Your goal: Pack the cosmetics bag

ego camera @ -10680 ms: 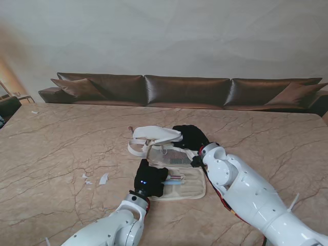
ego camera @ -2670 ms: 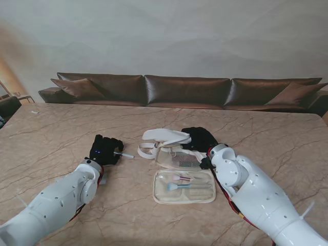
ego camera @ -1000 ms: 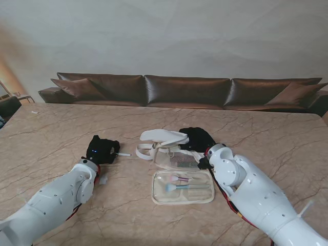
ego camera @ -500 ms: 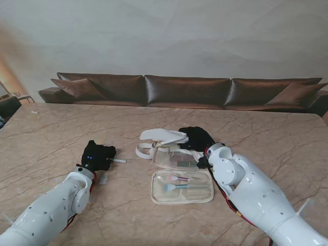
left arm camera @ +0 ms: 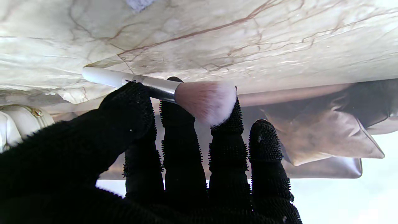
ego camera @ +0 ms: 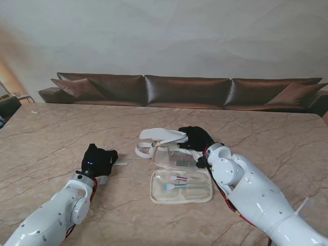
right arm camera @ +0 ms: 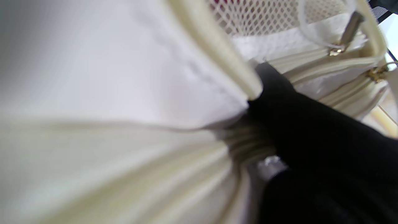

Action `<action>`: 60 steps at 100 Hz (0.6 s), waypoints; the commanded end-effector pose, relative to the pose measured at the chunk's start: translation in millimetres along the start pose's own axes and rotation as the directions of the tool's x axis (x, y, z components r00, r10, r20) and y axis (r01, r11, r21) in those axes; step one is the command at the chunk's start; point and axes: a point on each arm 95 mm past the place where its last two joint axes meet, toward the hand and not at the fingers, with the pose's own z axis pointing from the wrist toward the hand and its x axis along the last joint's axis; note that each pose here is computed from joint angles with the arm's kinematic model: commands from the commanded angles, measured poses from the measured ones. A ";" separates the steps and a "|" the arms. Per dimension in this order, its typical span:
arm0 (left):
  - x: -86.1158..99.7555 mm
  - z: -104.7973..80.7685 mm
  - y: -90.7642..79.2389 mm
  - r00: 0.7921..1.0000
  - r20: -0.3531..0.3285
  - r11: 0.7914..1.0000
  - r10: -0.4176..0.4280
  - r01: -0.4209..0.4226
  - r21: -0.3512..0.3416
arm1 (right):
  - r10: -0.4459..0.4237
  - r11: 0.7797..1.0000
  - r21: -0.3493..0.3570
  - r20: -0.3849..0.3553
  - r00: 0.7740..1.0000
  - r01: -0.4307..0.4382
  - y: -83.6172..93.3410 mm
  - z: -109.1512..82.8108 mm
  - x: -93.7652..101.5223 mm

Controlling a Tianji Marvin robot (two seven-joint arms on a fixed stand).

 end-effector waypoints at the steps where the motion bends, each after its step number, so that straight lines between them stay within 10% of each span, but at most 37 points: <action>1: 3.8 -2.8 0.8 1.000 -0.005 1.000 -0.009 0.009 0.001 | 0.017 1.000 -0.003 -0.021 1.000 -0.018 -3.9 3.3 10.2; 60: 0.6 -4.2 28.6 1.000 -0.002 0.997 -0.025 0.025 -0.067 | 0.024 1.000 0.004 -0.021 0.999 -0.024 -7.6 2.7 9.3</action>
